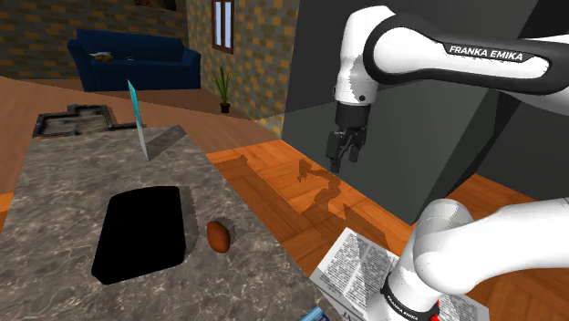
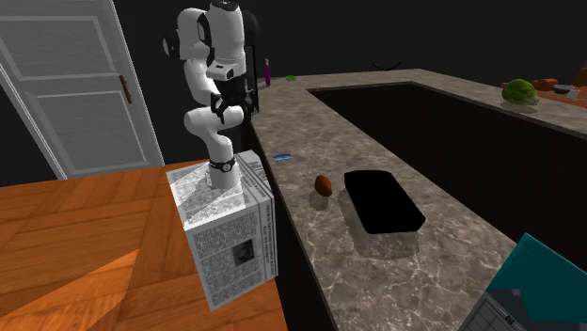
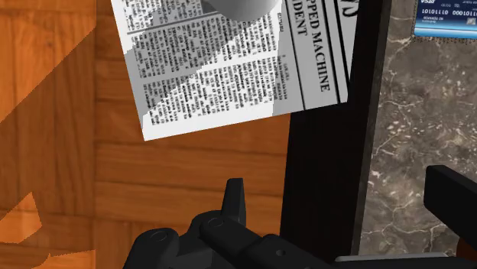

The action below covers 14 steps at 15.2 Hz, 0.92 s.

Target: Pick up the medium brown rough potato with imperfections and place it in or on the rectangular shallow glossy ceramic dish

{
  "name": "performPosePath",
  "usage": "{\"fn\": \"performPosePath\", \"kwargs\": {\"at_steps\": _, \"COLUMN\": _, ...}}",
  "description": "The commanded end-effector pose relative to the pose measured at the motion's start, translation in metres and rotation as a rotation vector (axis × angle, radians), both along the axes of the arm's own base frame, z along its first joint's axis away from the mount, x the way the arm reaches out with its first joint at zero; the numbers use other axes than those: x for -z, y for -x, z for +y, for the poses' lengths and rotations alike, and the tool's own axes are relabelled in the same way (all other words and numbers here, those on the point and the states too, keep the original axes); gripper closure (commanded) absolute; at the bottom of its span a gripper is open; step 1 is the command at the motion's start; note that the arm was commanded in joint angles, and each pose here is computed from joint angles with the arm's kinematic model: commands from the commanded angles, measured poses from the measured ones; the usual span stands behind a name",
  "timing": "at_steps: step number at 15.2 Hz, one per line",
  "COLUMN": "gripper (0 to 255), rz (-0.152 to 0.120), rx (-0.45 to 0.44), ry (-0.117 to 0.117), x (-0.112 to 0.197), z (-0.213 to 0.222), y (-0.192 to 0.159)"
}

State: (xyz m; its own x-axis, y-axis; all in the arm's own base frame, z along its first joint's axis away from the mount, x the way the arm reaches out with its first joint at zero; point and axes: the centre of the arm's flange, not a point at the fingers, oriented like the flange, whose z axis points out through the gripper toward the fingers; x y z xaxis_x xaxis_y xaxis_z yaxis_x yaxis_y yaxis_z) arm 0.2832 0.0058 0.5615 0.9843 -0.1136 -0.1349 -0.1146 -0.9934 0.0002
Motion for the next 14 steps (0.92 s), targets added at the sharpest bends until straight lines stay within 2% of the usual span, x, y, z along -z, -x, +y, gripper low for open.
{"fn": "performPosePath", "kwargs": {"at_steps": 1, "gripper": 0, "rz": 0.000, "rx": 0.000, "ry": 0.000, "x": 0.000, "z": 0.000, "y": 0.000}}
{"fn": "performPosePath", "kwargs": {"at_steps": 14, "gripper": 0, "rz": -0.002, "rx": 0.001, "ry": -0.082, "x": 0.096, "z": 0.088, "y": -0.100}}
